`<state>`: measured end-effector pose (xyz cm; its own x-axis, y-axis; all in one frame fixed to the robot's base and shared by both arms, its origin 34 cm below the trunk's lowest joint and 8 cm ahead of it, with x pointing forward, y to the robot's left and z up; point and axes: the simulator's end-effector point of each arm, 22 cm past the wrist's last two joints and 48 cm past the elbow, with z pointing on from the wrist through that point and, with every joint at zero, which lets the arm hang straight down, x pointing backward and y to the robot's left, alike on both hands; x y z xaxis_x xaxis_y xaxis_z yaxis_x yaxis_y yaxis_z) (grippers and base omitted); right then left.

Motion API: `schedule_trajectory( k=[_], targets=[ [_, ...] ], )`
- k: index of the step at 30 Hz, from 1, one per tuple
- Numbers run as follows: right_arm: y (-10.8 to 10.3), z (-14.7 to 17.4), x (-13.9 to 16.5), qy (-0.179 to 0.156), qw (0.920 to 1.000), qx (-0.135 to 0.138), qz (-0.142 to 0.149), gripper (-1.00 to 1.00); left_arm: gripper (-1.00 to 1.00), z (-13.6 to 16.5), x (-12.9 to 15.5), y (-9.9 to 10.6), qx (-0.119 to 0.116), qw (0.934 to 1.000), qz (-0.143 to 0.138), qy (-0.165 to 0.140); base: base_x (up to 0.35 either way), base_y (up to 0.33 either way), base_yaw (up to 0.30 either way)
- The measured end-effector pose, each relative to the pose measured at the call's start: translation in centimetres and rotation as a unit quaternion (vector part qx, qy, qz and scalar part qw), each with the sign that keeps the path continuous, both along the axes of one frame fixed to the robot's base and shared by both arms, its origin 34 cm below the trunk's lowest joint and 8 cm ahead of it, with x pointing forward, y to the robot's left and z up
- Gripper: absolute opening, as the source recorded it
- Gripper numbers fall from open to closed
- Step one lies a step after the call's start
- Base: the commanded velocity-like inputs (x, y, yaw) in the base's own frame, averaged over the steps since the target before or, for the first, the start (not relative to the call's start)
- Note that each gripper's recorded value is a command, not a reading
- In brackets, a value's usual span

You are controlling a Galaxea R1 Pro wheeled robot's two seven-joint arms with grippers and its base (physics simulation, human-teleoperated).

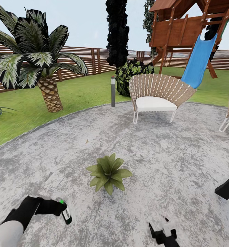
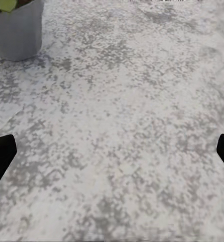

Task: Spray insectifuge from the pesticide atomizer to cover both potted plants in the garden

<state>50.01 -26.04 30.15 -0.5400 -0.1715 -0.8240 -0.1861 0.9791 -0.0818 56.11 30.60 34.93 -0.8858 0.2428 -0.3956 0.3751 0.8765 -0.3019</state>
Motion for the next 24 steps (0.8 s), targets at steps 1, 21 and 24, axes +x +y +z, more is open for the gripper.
schedule_trajectory(
  k=[1,21,24],
  targets=[
    [-0.6,0.2,-0.5,-0.014,0.9995,-0.007,-0.027,1.00,-1.00,-0.2,-0.3,-0.5,-0.002,0.9998,0.008,0.018,0.000,0.000,0.000],
    [-0.8,0.5,-7.4,-0.054,0.9960,0.000,-0.071,1.00,-1.00,2.0,4.6,-3.5,0.090,0.9928,0.047,0.064,0.000,0.000,0.000],
    [-0.6,0.3,-7.8,-0.049,0.9963,0.002,-0.071,1.00,-1.00,1.9,4.1,-3.5,0.092,0.9912,0.053,0.079,0.000,0.000,0.000]
  ],
)
